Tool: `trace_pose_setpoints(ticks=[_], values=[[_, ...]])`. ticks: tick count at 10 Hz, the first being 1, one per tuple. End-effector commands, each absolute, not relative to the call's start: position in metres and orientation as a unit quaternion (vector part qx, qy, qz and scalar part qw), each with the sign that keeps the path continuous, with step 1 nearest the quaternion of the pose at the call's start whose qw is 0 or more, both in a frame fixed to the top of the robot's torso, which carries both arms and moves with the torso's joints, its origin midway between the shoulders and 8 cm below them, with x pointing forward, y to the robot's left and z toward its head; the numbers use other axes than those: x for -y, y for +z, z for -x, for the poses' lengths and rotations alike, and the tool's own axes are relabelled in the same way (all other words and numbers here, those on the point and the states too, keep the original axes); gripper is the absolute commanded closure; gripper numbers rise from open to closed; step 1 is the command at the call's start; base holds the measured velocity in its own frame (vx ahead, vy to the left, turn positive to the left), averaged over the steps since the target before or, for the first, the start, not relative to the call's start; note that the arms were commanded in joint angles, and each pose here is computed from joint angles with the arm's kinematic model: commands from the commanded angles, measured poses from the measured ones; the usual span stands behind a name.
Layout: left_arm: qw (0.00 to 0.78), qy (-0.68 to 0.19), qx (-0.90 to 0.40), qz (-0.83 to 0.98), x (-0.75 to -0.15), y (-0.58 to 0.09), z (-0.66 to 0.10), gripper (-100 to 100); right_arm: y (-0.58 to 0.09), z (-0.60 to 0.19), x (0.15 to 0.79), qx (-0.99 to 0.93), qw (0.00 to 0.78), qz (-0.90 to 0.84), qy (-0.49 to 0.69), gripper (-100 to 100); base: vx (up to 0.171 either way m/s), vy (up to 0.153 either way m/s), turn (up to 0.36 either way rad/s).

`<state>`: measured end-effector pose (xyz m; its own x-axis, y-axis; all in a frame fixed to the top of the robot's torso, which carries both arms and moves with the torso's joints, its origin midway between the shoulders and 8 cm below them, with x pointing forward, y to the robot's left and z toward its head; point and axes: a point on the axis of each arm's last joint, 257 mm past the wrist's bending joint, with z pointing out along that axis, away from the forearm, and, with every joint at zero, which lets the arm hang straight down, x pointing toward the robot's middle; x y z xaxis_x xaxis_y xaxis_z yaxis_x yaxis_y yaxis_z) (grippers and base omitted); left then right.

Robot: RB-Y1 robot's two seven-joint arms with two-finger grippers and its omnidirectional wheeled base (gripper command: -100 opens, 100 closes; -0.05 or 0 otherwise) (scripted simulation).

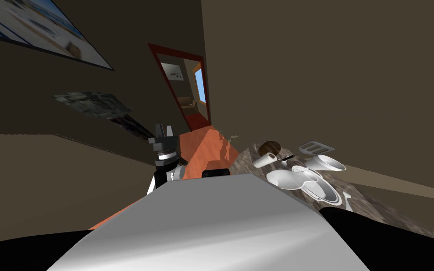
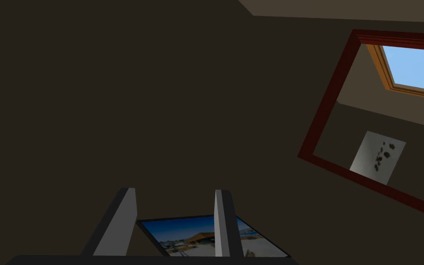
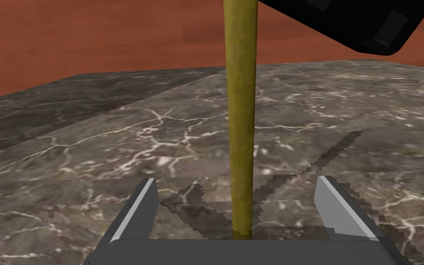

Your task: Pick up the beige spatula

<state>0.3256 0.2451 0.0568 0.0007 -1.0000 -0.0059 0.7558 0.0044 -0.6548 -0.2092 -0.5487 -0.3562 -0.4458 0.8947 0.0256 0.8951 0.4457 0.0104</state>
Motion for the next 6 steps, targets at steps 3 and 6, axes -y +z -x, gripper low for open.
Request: trace_pose_setpoints(ticks=[3, 6], values=[[0.663, -0.662, -0.249, 0.245, -0.2451, 0.0568, -0.3256, 0, -0.3566, 0.2095, 0.5487, 0.850, 0.008, 0.526, -0.011, 100, 0.002, -0.003, 0.005], [0.663, -0.662, -0.249, 0.245, -0.2451, 0.0568, -0.3256, 0, -0.3569, 0.2079, 0.5482, 0.851, 0.008, 0.525, -0.012, 100, 0.000, 0.000, 0.000]])
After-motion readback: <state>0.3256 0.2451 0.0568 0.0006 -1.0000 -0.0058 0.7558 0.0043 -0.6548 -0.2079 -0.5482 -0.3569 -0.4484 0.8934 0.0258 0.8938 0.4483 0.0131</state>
